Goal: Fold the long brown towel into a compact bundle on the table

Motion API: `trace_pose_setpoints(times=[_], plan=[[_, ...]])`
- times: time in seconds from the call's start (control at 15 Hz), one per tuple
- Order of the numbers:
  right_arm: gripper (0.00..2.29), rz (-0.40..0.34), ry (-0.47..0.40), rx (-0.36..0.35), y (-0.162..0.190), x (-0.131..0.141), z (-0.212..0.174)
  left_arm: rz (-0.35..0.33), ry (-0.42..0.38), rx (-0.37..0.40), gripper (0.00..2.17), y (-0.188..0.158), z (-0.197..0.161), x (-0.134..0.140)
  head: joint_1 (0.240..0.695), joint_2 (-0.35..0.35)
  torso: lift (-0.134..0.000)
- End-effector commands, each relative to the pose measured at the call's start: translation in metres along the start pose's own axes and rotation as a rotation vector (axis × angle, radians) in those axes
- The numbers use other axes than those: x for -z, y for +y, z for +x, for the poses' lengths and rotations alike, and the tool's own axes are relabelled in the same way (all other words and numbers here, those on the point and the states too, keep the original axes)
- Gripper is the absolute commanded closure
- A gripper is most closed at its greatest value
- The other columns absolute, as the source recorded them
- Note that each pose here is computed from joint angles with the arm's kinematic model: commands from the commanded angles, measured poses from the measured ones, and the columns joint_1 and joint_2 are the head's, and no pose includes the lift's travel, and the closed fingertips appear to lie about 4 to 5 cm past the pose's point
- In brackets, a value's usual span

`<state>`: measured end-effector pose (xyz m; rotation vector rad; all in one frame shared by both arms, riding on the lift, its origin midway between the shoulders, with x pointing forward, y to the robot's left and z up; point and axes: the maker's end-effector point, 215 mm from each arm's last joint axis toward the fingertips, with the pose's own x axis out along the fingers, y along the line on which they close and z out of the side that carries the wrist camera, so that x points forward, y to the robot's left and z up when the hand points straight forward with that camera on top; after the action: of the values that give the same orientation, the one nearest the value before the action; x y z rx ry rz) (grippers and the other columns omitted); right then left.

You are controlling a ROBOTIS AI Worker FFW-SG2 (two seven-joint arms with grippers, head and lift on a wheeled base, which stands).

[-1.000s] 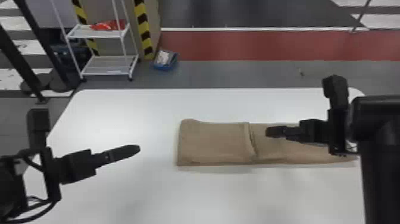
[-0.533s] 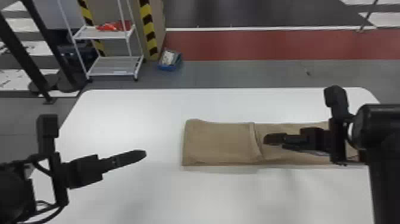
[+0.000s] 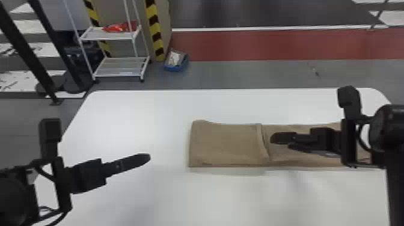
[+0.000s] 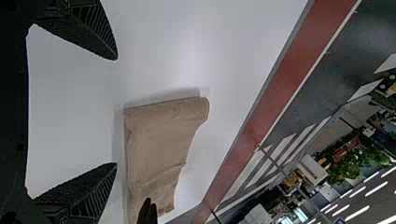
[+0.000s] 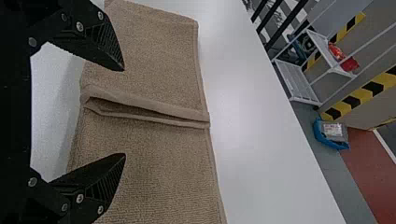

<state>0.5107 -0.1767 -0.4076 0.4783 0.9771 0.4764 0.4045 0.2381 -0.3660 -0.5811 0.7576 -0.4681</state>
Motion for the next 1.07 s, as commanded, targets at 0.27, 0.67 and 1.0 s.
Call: trace_pose_setpoints(times=[0.27, 0.67, 1.0], plan=[[0.27, 0.045, 0.022, -0.056, 0.001, 0.013, 0.013, -0.013, 0.010, -0.008, 0.08, 0.005, -0.003, 0.009, 0.695, 0.080, -0.125], [0.27, -0.009, -0.046, -0.071, -0.002, -0.011, 0.018, -0.015, 0.013, -0.008, 0.08, 0.005, -0.001, 0.010, 0.695, 0.082, -0.125], [0.24, -0.104, -0.067, -0.054, 0.009, -0.022, 0.035, -0.023, 0.023, -0.013, 0.08, 0.007, 0.001, 0.014, 0.695, 0.086, -0.125]])
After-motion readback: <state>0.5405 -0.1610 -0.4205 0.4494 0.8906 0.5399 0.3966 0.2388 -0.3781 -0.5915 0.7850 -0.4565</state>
